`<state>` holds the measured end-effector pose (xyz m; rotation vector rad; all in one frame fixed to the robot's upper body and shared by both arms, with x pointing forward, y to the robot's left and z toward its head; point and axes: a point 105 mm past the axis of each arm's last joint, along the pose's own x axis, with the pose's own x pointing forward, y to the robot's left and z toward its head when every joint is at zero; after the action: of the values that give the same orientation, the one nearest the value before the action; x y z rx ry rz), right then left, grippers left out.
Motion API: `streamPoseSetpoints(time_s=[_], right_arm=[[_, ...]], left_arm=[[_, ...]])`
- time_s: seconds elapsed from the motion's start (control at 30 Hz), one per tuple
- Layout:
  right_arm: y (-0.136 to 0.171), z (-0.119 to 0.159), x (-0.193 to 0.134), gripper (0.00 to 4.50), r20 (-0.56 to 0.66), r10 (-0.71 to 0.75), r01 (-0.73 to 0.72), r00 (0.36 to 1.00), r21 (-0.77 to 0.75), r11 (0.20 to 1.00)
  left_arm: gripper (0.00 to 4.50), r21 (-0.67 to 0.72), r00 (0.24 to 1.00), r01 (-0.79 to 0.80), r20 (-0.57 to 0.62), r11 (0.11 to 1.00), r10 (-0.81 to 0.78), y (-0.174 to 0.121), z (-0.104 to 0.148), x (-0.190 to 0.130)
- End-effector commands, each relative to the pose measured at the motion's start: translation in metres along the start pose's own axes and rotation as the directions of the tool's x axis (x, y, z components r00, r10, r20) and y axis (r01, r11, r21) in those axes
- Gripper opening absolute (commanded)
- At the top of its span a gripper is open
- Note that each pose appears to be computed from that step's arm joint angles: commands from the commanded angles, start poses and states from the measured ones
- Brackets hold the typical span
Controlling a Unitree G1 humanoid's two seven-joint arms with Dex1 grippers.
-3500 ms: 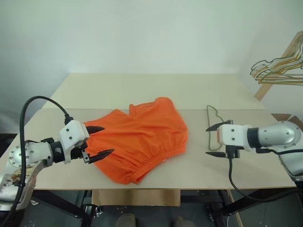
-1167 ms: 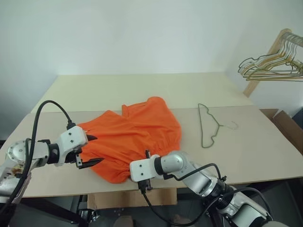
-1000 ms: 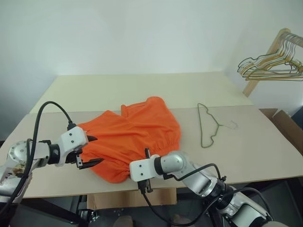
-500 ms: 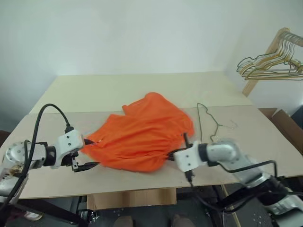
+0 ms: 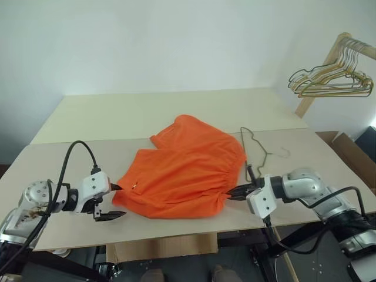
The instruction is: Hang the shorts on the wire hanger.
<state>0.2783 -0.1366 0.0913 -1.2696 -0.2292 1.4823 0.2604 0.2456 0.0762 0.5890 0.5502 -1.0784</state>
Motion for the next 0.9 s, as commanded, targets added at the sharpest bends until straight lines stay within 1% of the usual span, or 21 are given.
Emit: streamPoseSetpoints(time_s=[0.03,0.1,0.17,0.27,0.3,0.37,0.47,0.57,0.7,0.77,0.83,0.9], right_arm=[[-0.014,0.005,-0.002,0.03,0.015,-0.048,0.048,0.999,-0.042,0.998],[-0.015,0.006,-0.001,0.03,0.019,-0.058,0.059,0.998,-0.036,0.998],[-0.015,0.007,0.000,0.03,0.021,-0.064,0.065,0.998,-0.029,0.997],[-0.014,0.007,-0.002,0.03,0.017,-0.069,0.069,0.997,-0.020,0.997],[-0.012,0.006,-0.003,0.03,0.011,-0.068,0.069,0.998,-0.016,0.998],[-0.011,0.005,-0.004,0.03,0.004,-0.067,0.067,0.998,-0.013,0.998],[-0.011,0.005,-0.004,0.03,0.000,-0.070,0.070,0.998,-0.010,0.997],[-0.012,0.005,-0.003,0.03,-0.001,-0.074,0.074,0.997,-0.010,0.997],[-0.013,0.005,-0.001,0.03,-0.002,-0.077,0.077,0.997,-0.008,0.997],[-0.013,0.005,-0.002,0.03,-0.006,-0.075,0.075,0.997,-0.007,0.997],[-0.013,0.005,-0.002,0.03,-0.008,-0.077,0.077,0.997,-0.004,0.997],[-0.013,0.004,-0.002,0.00,-0.011,-0.076,0.076,0.997,-0.005,0.997]], left_arm=[[4.50,0.048,1.000,0.003,-0.001,0.999,-0.003,0.007,0.002,0.001],[4.50,0.078,0.999,-0.029,-0.023,0.997,0.030,0.014,-0.004,0.006],[4.50,0.102,0.998,-0.058,-0.010,0.993,0.059,0.021,-0.005,0.009],[4.50,0.106,0.995,-0.087,0.055,0.991,0.082,0.027,0.004,0.005],[4.50,0.088,0.991,-0.101,0.095,0.991,0.093,0.030,0.011,0.000],[4.50,0.072,0.986,-0.112,0.133,0.991,0.102,0.033,0.018,-0.008],[4.50,0.098,0.989,-0.122,0.100,0.988,0.112,0.038,0.016,-0.014],[4.50,0.118,0.984,-0.167,0.077,0.979,0.159,0.048,0.012,-0.008],[4.50,0.134,0.990,-0.144,0.025,0.981,0.141,0.050,0.003,0.004],[4.50,0.114,0.992,-0.123,0.039,0.986,0.120,0.049,0.002,0.008],[4.50,0.079,0.991,-0.115,0.080,0.990,0.108,0.049,0.005,0.012],[4.10,0.063,0.991,-0.092,0.098,0.994,0.085,0.046,0.005,0.015]])
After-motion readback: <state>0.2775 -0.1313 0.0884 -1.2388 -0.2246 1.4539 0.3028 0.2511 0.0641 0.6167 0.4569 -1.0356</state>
